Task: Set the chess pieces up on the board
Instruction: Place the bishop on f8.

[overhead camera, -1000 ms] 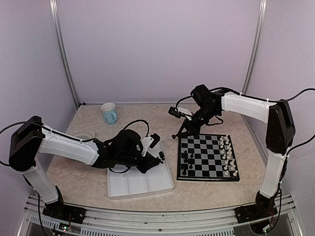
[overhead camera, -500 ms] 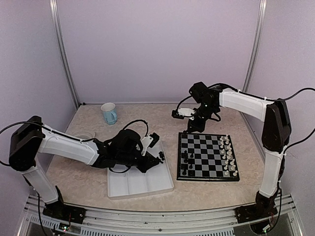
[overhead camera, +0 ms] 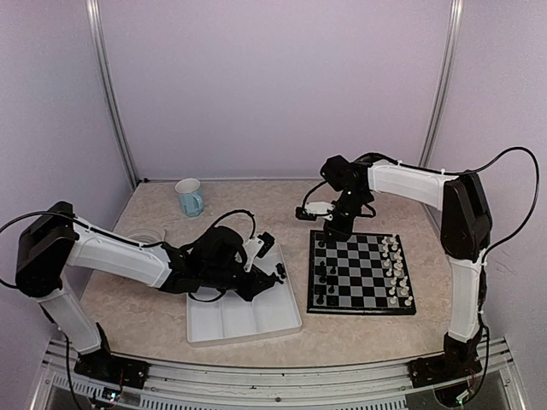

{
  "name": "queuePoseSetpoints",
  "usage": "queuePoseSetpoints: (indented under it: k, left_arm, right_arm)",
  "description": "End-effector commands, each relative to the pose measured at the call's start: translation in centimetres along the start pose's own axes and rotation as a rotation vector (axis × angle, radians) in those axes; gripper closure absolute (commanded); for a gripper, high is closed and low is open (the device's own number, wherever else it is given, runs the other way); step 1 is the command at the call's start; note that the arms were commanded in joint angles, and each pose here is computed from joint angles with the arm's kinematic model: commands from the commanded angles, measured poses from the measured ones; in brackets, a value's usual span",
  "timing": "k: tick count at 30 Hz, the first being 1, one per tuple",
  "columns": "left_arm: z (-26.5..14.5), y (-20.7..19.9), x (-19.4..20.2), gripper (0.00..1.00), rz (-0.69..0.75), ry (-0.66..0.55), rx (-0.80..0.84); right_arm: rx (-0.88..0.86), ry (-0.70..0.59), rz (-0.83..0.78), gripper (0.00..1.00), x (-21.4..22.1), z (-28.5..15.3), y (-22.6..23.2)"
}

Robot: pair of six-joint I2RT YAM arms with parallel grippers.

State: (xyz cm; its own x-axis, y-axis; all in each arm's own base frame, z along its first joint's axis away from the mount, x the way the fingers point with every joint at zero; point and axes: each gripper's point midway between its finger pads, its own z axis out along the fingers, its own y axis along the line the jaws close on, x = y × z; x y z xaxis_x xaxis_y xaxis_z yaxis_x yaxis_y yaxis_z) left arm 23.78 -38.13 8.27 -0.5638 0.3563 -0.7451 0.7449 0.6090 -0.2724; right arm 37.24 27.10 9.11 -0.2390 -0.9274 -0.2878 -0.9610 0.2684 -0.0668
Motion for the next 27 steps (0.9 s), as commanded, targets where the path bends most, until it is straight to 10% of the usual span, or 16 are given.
queuePoseSetpoints:
  k: [1,27]
  left_arm:
    - [0.2,0.7,0.2,0.99,-0.011,-0.004,-0.016]
    - [0.3,1.0,0.9,0.99,-0.019,0.003,-0.019]
  right_arm:
    - [-0.011,0.035,-0.022,0.99,0.0,0.5,0.5]
    - [-0.030,0.083,-0.015,0.87,0.1,3.0,0.9]
